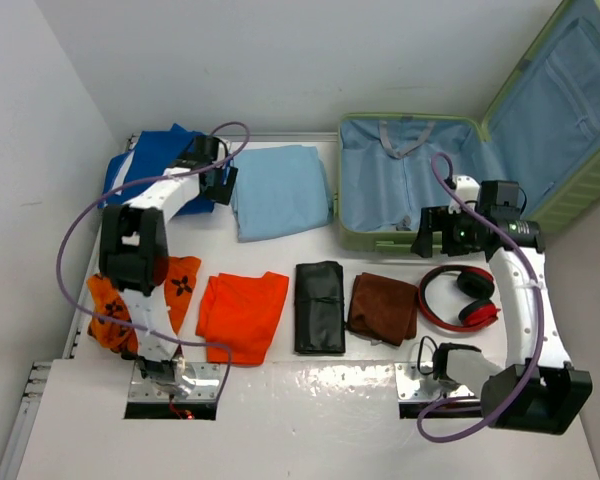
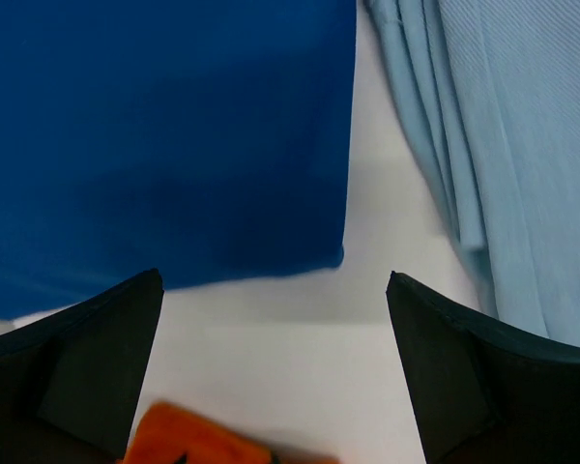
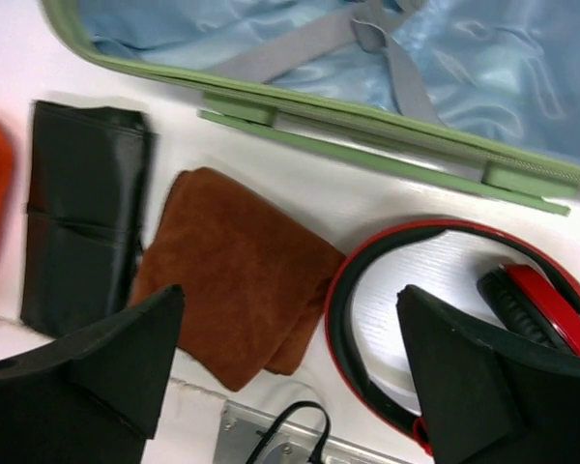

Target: Pack the luggage

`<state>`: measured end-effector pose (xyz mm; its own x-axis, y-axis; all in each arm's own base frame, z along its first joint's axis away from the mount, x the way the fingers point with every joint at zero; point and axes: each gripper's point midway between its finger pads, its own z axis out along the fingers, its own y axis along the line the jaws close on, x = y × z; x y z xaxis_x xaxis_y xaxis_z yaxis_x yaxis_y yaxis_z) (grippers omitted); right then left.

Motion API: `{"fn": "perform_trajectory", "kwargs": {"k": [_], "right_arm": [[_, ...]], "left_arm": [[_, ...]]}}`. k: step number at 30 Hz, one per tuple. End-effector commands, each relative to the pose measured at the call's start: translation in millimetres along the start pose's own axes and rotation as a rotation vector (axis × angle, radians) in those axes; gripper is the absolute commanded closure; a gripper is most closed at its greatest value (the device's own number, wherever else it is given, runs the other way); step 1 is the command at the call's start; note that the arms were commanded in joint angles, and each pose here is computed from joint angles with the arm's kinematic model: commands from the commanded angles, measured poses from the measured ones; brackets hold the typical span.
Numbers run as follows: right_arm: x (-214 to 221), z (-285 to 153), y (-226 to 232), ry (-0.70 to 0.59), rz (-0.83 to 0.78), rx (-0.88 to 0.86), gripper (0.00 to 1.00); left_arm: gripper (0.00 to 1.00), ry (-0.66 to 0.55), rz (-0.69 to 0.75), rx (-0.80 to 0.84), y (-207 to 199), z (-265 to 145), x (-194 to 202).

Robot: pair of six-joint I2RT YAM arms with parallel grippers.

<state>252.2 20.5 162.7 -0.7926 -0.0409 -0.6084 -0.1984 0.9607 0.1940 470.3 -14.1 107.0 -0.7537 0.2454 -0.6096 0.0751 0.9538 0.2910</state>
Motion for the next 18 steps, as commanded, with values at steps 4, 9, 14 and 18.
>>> {"fn": "perform_trajectory", "kwargs": {"k": [4, 9, 14, 18], "right_arm": [[-35.7, -15.7, 34.2, -0.036, 0.041, -0.141, 0.06], [-54.2, -13.9, 70.4, -0.033, 0.038, -0.248, 0.03], [-71.5, 4.3, 102.4, 0.01, 0.075, -0.335, 0.02], [-89.4, 14.4, 124.5, -0.001, 0.112, -0.366, 0.02]], "left_arm": [[0.0, 0.023, -0.047, -0.065, 18.9, 50.1, -15.8], [0.0, 0.074, -0.059, -0.124, 33.9, 81.3, -4.1], [0.06, 0.138, -0.047, -0.165, 38.7, 97.7, 16.9], [0.41, 0.185, -0.132, -0.052, 33.0, 103.8, 32.7]]}}
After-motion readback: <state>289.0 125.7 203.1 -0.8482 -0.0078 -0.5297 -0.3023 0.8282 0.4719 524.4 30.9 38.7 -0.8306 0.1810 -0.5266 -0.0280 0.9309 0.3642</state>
